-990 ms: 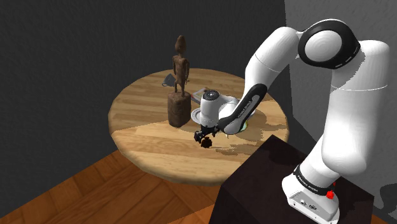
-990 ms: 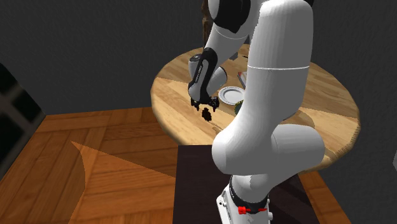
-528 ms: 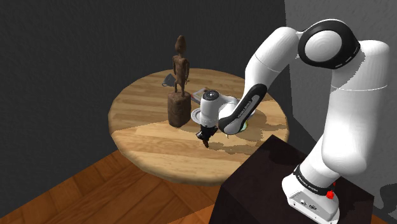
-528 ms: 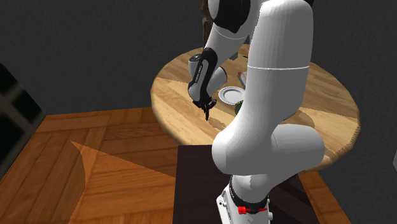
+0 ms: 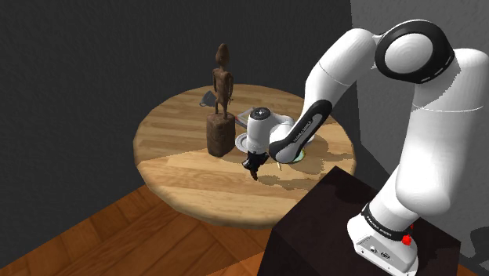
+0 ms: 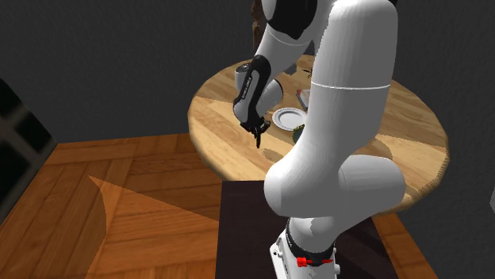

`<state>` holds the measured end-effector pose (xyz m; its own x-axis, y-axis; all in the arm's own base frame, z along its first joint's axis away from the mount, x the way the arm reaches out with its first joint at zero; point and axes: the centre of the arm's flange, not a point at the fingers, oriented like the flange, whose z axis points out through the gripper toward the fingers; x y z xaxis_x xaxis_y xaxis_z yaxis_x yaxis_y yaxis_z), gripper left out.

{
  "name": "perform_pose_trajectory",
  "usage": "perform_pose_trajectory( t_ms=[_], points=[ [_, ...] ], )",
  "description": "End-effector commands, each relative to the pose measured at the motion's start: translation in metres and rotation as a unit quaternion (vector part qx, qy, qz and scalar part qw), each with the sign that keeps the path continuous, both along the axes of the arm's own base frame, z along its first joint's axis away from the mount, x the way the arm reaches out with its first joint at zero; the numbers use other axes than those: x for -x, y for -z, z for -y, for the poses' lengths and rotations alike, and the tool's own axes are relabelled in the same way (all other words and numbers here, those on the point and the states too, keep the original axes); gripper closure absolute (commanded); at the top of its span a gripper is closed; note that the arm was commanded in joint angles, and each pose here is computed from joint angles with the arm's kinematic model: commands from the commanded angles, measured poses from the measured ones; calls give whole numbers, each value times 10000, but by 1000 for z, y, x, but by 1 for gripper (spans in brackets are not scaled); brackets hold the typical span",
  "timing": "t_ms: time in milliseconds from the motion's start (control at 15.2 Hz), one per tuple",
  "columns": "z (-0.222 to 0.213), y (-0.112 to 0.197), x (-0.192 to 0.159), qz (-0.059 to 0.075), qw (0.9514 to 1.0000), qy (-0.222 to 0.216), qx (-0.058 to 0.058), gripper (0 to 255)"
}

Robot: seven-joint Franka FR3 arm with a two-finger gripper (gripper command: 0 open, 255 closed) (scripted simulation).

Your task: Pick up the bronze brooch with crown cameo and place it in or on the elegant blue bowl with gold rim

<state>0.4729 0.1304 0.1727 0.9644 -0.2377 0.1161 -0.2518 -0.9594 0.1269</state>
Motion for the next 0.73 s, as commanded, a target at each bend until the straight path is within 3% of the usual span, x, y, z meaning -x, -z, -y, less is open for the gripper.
perform_pose_trajectory(
  t_ms=[0,660],
  points=[
    [0,-10,0,-1,10000,0,0,255],
    [0,-63,0,-1,10000,0,0,255]
  ],
)
